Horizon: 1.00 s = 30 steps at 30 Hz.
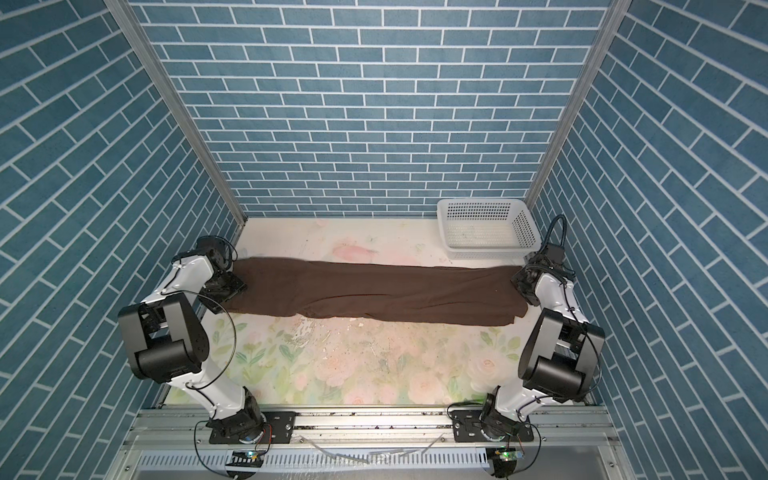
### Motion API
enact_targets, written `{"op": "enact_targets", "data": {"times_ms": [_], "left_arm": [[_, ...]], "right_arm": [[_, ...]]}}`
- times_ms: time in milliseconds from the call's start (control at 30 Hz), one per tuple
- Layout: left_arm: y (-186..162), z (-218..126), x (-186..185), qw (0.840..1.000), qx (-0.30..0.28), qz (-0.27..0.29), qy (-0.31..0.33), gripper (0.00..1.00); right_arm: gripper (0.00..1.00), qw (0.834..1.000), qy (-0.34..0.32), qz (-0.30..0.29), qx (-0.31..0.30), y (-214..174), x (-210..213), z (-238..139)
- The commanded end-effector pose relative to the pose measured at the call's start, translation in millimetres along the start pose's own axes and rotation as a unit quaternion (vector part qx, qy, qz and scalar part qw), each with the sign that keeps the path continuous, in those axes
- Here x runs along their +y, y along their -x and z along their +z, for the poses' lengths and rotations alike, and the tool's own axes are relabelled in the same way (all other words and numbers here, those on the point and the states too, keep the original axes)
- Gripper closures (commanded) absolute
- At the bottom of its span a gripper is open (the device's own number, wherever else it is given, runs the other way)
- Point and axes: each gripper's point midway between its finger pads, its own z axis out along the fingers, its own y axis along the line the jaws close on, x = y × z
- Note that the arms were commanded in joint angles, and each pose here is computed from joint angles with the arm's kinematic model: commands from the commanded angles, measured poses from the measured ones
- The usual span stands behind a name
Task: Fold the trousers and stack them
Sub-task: 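Open both grippers to release the waistband and hem onto the table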
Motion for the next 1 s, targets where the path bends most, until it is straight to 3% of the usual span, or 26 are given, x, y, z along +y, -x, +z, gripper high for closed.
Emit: {"op": "enact_targets", "data": {"times_ms": [0, 267, 567, 667, 767, 967], "left_arm": [[-2, 15, -8, 1.0, 0.004, -0.001, -0.006, 0.33], [-7, 42, -16, 1.0, 0.025, 0.0, -0.002, 0.34], [-7, 60, -19, 0.999, 0.034, 0.002, 0.007, 0.63], [-10, 67, -19, 0.999, 0.042, 0.001, 0.011, 0.82], [-10, 66, -16, 0.999, 0.04, 0.0, 0.016, 1.0], [8, 53, -2, 0.999, 0.026, -0.022, 0.026, 1.0]], "right_arm": [[0.51, 0.997, -0.006, -0.021, 0.073, -37, -9, 7], [0.5, 0.99, -0.021, 0.008, 0.139, -74, -21, 16], [0.52, 0.986, -0.054, 0.016, 0.155, -89, -25, 23], [0.66, 0.987, -0.062, 0.02, 0.149, -89, -29, 30], [1.0, 0.985, -0.073, 0.019, 0.152, -88, -32, 35], [1.0, 0.986, -0.11, -0.009, 0.123, -63, -38, 8]]}}
